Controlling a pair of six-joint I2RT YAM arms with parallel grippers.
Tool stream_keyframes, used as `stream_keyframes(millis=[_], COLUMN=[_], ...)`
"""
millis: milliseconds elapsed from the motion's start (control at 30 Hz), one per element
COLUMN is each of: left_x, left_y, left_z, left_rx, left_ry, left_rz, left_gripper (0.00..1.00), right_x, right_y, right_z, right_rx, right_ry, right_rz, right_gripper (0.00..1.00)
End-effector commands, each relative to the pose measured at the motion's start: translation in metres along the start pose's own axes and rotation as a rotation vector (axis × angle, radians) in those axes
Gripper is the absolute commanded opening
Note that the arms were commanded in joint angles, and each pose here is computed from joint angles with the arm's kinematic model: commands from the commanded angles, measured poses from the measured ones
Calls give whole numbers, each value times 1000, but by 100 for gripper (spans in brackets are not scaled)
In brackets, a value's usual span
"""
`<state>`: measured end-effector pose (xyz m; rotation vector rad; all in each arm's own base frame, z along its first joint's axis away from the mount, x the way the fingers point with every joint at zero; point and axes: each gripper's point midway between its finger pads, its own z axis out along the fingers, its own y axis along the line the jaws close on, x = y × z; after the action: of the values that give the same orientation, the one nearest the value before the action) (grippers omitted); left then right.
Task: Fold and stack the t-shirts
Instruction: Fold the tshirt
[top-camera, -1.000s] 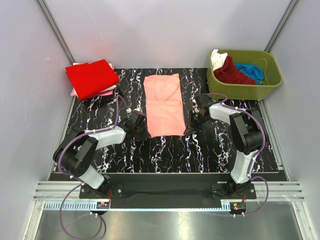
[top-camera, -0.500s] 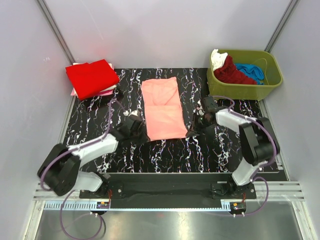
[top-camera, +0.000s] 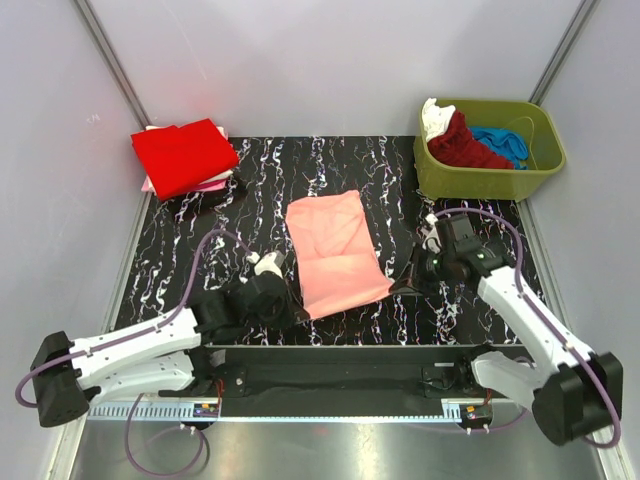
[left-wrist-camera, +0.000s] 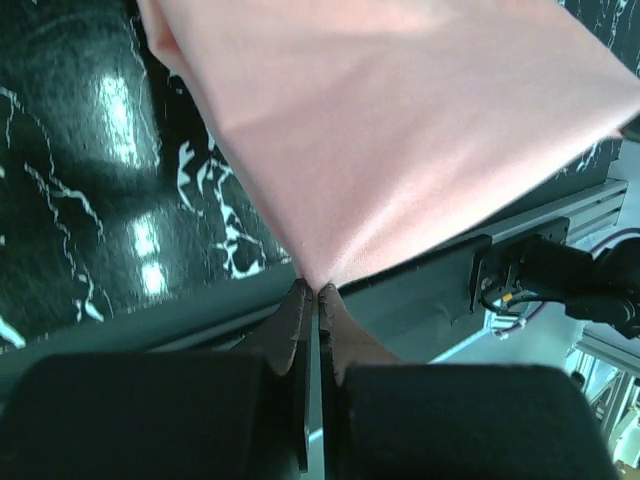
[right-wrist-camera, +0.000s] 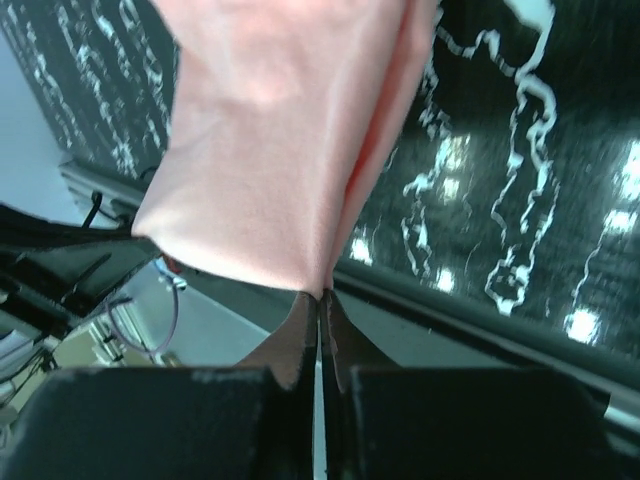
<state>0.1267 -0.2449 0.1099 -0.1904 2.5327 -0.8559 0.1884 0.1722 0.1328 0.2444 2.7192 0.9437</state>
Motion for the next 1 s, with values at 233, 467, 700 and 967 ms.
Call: stream_keyframes(millis=[233,467,700,967], left_x=[-56,-110,-155,-192], left_y=[-30,-34,-28,-28], left_z=[-48,-40,-19,5], left_rx=[-97,-107,-128,-126], left_ry=[-111,-133,-124,-88], left_rz=[76,72,73,76], left_gripper=[0,0,0,0], right_x=[-25,-92,-142,-188], right_y=[29,53,57,64], right_z=[-51,-56,-26,-12], right_rx=[57,104,110,93], right_ry=[-93,-187,-166,-182], right_rz=[-30,-106,-82,-75], right_gripper=[0,0,0,0])
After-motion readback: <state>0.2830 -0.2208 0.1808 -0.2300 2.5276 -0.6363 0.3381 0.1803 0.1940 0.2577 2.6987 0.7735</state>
